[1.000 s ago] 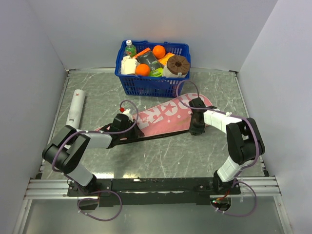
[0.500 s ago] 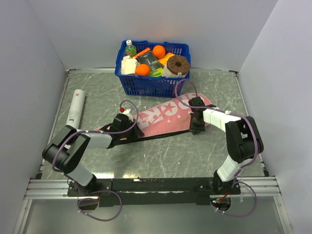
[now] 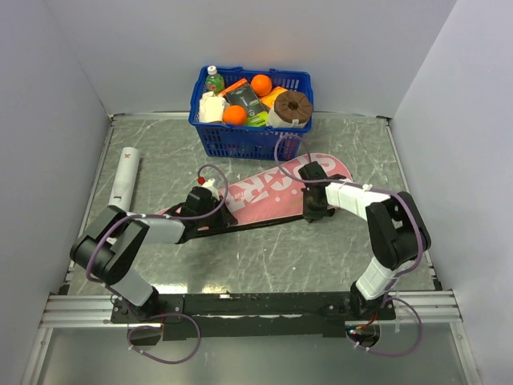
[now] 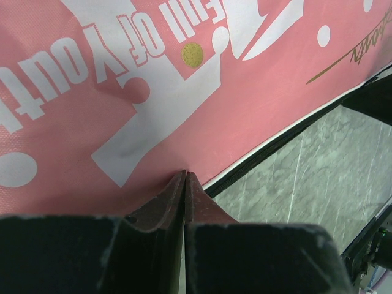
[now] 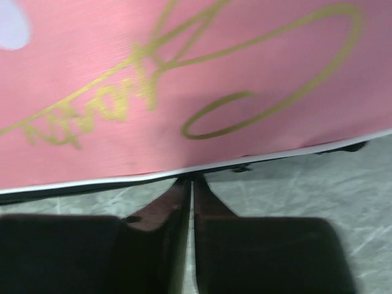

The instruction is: Pack up the badminton gear

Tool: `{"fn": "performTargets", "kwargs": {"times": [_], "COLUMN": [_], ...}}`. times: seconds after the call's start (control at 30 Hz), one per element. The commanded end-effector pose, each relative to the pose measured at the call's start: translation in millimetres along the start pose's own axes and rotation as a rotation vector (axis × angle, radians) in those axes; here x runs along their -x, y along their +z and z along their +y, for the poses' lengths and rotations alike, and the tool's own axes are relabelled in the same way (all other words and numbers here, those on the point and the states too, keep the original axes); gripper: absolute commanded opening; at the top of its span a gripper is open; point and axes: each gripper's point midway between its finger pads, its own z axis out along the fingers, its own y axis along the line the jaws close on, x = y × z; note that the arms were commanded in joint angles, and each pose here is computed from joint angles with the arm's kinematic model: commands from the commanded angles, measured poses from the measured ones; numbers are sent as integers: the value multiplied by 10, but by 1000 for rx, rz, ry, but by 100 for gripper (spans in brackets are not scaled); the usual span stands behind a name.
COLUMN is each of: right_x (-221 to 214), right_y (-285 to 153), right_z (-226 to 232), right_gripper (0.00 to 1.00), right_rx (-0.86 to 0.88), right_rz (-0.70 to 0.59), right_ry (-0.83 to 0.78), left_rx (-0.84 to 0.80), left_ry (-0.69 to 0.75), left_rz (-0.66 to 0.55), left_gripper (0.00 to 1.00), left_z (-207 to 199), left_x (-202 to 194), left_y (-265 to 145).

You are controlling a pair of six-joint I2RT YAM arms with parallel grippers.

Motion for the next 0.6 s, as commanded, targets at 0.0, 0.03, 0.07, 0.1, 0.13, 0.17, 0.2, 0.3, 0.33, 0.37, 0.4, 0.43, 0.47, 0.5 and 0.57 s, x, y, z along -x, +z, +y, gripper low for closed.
{"fn": "performTargets", "kwargs": {"times": [0.0, 0.03, 0.07, 0.1, 0.13, 0.17, 0.2, 0.3, 0.33, 0.37, 0.4, 0.43, 0.47, 0.5, 0.57], "right_x": [7, 24, 1, 1, 12, 23, 38, 53, 43, 60, 63, 102, 120, 163, 197], "right_y": [-115, -173, -200, -224, -273, -287, -330, -322, -312, -299, -285, -294, -307, -354, -399], "right_z": [86, 79, 45, 24, 6, -47, -75, -142, -156, -173, -167, -150, -161, -153, -173], "right_gripper": [33, 36, 39, 40, 41, 43, 43, 47, 47, 47, 47, 47, 47, 47, 48], "right_rx": [40, 42, 29, 22, 20, -3, -6, -14, -11, -9, 6, 15, 12, 18, 13], "right_rz": [-19, -30, -25, -28, -42, -54, -66, -84, -85, -91, -83, -93, -100, -113, -133], "right_ry": [3, 4, 2, -3, -3, -1, 2, 7, 3, -3, -12, -17, -22, -25, -43], "left_rx": [9, 11, 10, 7, 5, 6, 3, -5, -10, -13, -19, -23, -24, -24, -16], "left_ry": [23, 22, 23, 24, 25, 24, 24, 32, 37, 39, 45, 49, 53, 58, 65], "left_rz": [18, 19, 20, 19, 20, 17, 14, 15, 14, 15, 13, 10, 11, 11, 4], "left_gripper": [8, 8, 8, 8, 8, 8, 9, 9, 9, 9, 10, 11, 11, 12, 13], "left_z": [30, 42, 40, 31, 26, 31, 22, 10, 0, 4, -10, -12, -10, -5, 17], "left_x": [-42, -47, -49, -44, -51, -45, -37, -41, -43, -50, -46, -42, -53, -58, -52], "left_y": [26, 26, 26, 21, 18, 15, 9, 2, -3, -6, -10, -13, -20, -24, -37]}}
